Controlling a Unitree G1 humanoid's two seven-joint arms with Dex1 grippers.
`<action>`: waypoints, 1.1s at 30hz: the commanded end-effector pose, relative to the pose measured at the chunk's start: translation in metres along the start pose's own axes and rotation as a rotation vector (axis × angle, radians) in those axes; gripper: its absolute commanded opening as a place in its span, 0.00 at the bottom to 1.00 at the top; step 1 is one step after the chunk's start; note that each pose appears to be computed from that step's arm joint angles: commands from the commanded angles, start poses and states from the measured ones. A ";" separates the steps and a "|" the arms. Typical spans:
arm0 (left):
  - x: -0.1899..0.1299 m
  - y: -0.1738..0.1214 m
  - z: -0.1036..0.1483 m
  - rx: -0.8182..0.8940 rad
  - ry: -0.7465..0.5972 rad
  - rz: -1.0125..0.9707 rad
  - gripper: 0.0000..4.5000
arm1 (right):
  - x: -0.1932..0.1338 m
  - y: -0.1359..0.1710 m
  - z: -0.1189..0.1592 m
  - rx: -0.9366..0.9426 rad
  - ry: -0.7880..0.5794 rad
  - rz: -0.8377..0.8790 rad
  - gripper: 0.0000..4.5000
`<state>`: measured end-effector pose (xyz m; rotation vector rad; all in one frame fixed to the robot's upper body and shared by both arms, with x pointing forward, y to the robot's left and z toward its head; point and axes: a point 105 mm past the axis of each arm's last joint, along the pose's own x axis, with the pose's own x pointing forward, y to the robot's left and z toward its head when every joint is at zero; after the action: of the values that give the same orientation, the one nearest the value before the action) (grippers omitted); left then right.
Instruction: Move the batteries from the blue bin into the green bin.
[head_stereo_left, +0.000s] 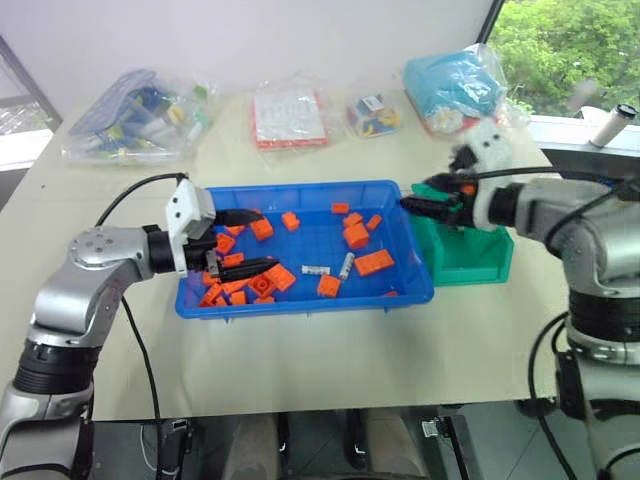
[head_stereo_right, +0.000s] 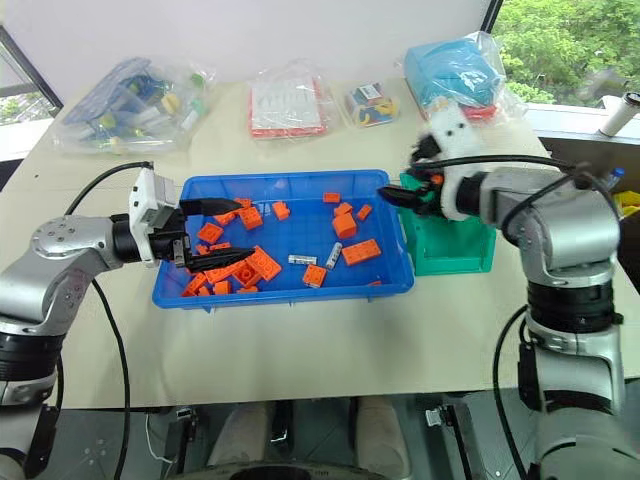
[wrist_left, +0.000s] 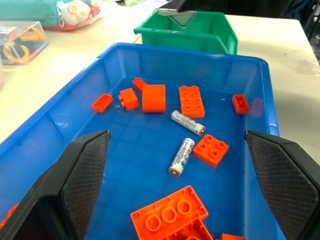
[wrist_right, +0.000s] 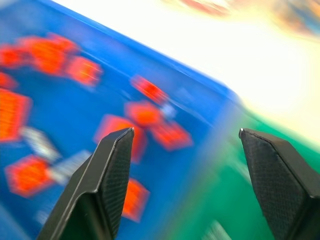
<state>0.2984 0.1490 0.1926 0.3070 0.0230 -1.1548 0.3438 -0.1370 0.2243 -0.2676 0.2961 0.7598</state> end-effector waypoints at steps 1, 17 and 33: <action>-0.008 0.000 0.011 0.055 -0.003 0.037 1.00 | 0.035 0.049 0.006 -0.195 0.014 0.199 0.77; -0.022 -0.005 0.012 0.060 0.011 0.110 1.00 | 0.107 0.082 -0.050 -0.467 0.213 0.355 0.77; -0.013 0.001 0.015 0.064 -0.014 0.084 1.00 | 0.089 0.074 -0.007 -0.196 0.066 0.347 0.03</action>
<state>0.2926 0.1616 0.2031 0.3338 -0.0018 -1.0542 0.3499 -0.0296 0.1366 -0.5189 0.4343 1.1471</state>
